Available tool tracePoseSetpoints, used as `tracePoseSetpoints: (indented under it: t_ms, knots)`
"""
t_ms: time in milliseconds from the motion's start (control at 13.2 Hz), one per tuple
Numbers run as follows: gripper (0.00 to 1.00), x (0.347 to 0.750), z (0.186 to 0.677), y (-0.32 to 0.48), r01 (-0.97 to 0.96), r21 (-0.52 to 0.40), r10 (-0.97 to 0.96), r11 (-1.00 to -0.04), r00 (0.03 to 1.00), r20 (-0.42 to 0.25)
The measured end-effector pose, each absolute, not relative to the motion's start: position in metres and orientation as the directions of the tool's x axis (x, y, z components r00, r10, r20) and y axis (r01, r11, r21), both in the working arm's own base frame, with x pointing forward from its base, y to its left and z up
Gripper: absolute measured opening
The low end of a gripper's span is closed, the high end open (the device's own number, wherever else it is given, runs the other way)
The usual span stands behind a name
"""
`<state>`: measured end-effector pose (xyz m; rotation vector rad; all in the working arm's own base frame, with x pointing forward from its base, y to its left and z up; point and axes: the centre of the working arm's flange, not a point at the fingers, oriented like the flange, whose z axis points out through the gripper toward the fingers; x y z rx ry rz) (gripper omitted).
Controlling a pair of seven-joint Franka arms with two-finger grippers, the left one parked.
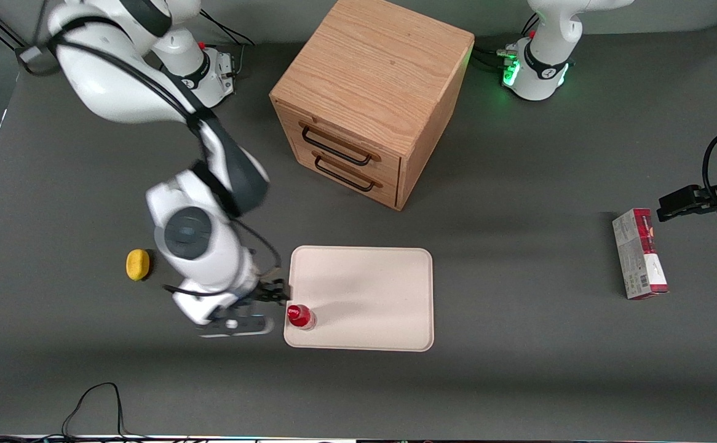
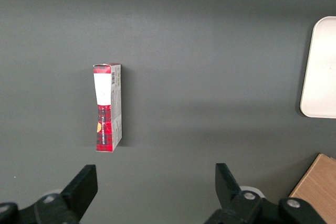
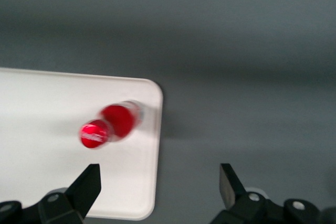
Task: Place coke bottle on tray
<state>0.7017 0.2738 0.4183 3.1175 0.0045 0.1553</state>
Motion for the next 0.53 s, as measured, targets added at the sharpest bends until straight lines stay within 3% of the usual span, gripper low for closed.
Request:
tracePoseSetpoints:
  t_ms: [228, 532]
  knots:
    - [1.00, 0.670, 0.487, 0.178, -0.011, 0.038, -0.009, -0.999, 0.998, 0.065]
    - [1.00, 0.600, 0.537, 0.068, -0.081, 0.032, -0.080, -0.996, 0.996, 0.038]
